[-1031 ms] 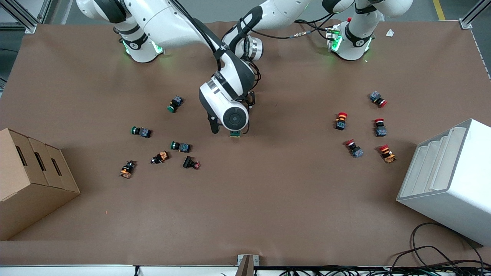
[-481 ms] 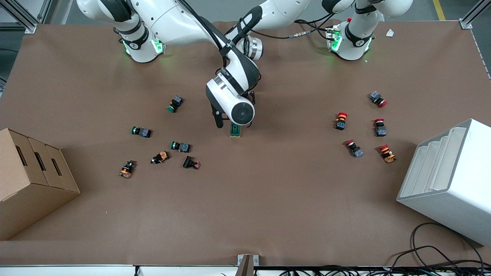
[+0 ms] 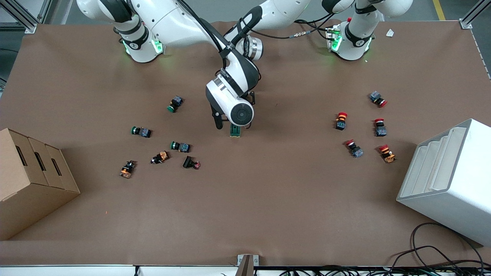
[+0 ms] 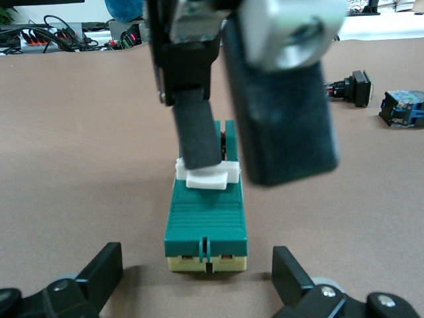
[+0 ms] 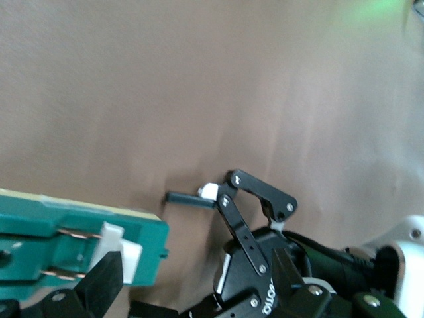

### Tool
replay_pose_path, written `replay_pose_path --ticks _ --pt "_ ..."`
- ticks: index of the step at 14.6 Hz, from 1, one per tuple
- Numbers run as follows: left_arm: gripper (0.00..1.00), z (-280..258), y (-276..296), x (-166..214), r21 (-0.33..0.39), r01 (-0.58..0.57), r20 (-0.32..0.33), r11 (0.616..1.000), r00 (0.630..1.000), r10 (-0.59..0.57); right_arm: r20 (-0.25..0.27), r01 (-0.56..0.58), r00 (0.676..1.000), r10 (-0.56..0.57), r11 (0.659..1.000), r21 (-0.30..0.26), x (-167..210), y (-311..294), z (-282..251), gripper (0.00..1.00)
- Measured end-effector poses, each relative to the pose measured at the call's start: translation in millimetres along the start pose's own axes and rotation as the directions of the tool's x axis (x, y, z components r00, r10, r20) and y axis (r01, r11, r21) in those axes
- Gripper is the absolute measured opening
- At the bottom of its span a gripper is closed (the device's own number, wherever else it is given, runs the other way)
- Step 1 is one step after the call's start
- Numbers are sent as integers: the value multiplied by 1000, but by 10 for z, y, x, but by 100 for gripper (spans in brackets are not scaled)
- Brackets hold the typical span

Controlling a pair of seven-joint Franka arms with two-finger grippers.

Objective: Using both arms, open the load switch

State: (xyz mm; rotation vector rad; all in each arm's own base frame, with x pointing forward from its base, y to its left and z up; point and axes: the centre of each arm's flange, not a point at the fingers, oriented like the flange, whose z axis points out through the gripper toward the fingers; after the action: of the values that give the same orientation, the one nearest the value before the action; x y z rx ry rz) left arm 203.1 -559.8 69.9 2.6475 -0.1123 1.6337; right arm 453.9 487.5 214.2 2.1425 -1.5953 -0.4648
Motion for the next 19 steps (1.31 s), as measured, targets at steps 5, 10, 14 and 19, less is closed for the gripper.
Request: replay_pose_path --ticks 5,10,14,19 --pt "100 0 1 0 0 0 0 1000 1000 0 27 208 977 -210 976 60 1104 54 -1088 100" --pt "100 -1 5 4 1 2 1 1000 1000 -2 -43 460 888 -459 877 141 2579 384 -1999 100" --pt "100 -50 86 77 59 13 47 998 999 -15 -120 674 739 -663 719 170 3483 602 -2328 100" --pt "100 -173 199 343 139 44 124 989 990 -61 -195 859 509 -839 477 188 4589 872 -2500 100"
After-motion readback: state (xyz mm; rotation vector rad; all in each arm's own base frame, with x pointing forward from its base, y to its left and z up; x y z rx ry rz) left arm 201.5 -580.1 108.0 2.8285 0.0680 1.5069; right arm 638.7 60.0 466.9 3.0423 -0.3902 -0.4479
